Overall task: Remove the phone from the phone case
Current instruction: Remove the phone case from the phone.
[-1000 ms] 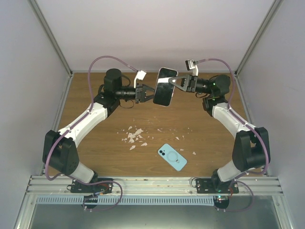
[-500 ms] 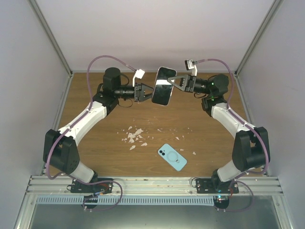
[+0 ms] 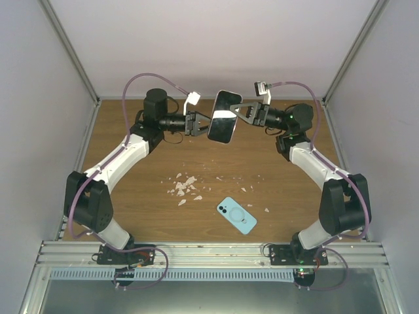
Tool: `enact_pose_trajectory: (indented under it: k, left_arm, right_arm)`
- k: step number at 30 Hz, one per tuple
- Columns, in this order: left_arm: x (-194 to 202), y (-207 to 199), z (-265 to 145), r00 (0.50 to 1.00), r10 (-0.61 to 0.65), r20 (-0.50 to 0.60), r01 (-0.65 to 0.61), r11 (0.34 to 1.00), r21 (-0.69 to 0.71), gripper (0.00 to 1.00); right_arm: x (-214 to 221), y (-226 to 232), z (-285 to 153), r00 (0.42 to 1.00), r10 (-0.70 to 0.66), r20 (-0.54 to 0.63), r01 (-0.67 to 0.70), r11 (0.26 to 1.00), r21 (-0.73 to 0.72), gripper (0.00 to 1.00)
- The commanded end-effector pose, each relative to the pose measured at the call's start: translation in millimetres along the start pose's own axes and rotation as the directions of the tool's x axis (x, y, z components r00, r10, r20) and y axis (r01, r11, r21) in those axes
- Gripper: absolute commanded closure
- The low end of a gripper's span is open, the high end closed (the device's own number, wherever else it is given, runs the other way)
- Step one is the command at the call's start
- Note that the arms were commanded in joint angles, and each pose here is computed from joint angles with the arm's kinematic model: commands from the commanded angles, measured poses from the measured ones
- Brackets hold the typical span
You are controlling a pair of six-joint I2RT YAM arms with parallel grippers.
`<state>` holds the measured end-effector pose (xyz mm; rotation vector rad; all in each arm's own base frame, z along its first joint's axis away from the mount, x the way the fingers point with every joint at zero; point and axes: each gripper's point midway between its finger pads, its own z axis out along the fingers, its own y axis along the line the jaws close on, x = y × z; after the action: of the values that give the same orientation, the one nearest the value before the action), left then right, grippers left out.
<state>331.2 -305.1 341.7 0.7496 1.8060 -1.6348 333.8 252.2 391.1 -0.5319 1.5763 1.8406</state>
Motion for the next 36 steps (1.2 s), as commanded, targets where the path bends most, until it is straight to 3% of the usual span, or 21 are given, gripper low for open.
enact_pose_trajectory:
  k: [1, 9, 15, 18, 23, 27, 31, 36]
  left_arm:
    - [-26, -38, 16, 0.990, 0.129, 0.054, -0.133, 0.987, 0.085, 0.50]
    - [-20, -44, 22, 0.991, 0.127, 0.042, -0.130, 0.987, 0.093, 0.55]
    - [-5, -22, 11, 0.998, 0.023, 0.056, -0.025, 0.999, 0.032, 0.85]
    - [0, -8, 4, 0.997, -0.036, 0.071, 0.036, 0.999, 0.000, 0.99]
    - [1, 17, -10, 0.981, -0.149, 0.122, 0.157, 0.986, -0.055, 1.00]
    - [4, 38, -21, 0.957, -0.238, 0.166, 0.256, 0.962, -0.096, 1.00]
    - [9, 62, -28, 0.915, -0.341, 0.216, 0.378, 0.912, -0.161, 1.00]
    - [15, 92, -41, 0.824, -0.472, 0.313, 0.549, 0.801, -0.239, 1.00]
  right_arm:
    - [50, 1, 28, 0.987, 0.056, -0.152, -0.067, 0.996, -0.067, 1.00]
    - [55, -14, 29, 0.980, 0.115, -0.161, -0.123, 0.992, -0.041, 1.00]
    - [38, -24, 28, 0.984, 0.068, -0.167, -0.067, 0.998, 0.016, 0.98]
    - [18, -36, 21, 0.988, 0.044, -0.147, -0.035, 0.997, 0.066, 0.84]
    - [-18, -48, 1, 0.996, -0.008, -0.091, 0.020, 0.991, 0.134, 0.50]
    - [-38, -55, -13, 0.992, -0.098, -0.074, 0.112, 0.972, 0.206, 0.30]
    - [-48, -57, -18, 0.975, -0.206, -0.089, 0.223, 0.934, 0.279, 0.15]
    - [-59, -65, -28, 0.930, -0.344, -0.132, 0.367, 0.834, 0.412, 0.02]
